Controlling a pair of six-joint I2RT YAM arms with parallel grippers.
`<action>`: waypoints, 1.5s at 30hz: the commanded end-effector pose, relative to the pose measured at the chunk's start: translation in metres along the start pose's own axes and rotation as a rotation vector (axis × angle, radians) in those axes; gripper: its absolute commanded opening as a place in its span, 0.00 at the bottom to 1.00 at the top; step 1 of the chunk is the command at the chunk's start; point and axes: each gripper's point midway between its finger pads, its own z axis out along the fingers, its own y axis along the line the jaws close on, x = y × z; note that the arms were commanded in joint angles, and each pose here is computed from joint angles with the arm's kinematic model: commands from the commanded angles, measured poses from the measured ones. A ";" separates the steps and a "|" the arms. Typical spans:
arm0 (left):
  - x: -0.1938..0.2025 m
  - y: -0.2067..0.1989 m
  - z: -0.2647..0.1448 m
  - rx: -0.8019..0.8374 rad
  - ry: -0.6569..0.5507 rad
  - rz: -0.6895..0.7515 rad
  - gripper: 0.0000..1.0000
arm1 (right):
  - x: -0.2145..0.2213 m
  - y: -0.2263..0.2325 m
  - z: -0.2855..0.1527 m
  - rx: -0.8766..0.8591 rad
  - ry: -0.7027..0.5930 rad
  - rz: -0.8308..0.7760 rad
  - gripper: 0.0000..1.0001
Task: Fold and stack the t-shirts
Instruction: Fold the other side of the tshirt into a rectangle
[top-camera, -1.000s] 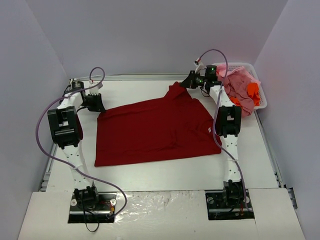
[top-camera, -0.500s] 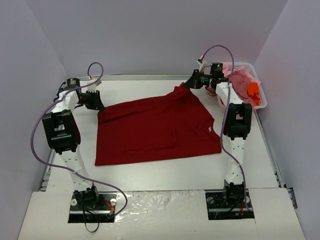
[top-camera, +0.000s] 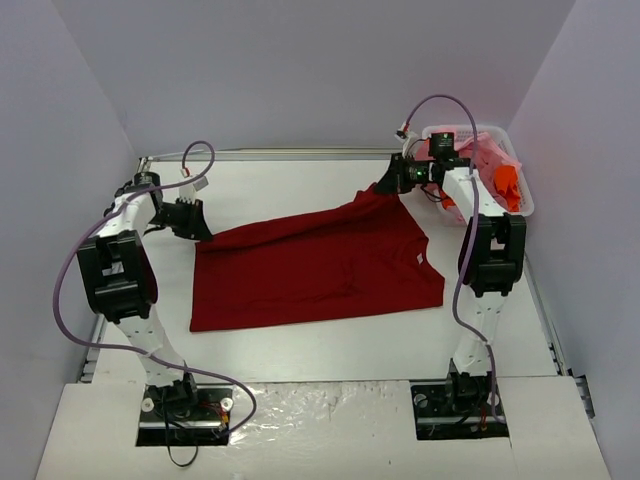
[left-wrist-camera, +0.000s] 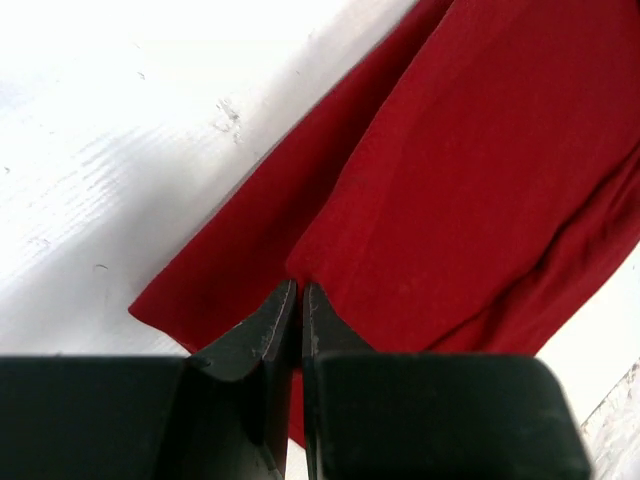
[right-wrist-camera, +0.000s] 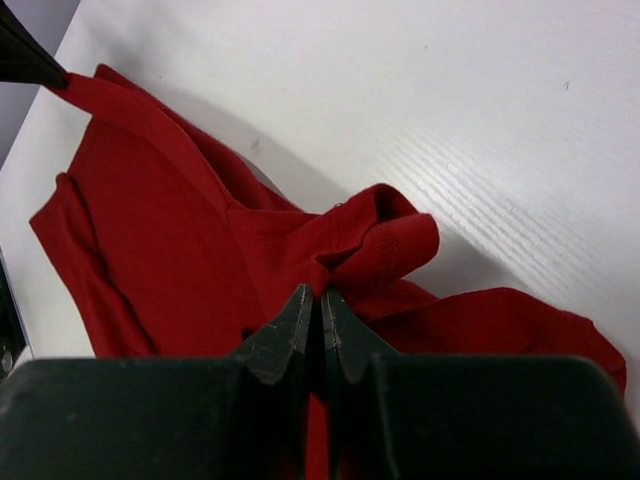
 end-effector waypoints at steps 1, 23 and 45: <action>-0.006 -0.021 -0.023 0.026 -0.026 0.102 0.02 | 0.009 0.024 -0.022 0.001 0.049 -0.047 0.00; 0.044 -0.046 -0.030 0.083 0.065 0.181 0.02 | 0.097 0.054 -0.043 -0.003 0.252 -0.039 0.00; 0.088 -0.056 -0.023 0.154 0.144 0.232 0.04 | 0.174 0.052 -0.038 -0.025 0.428 0.042 0.00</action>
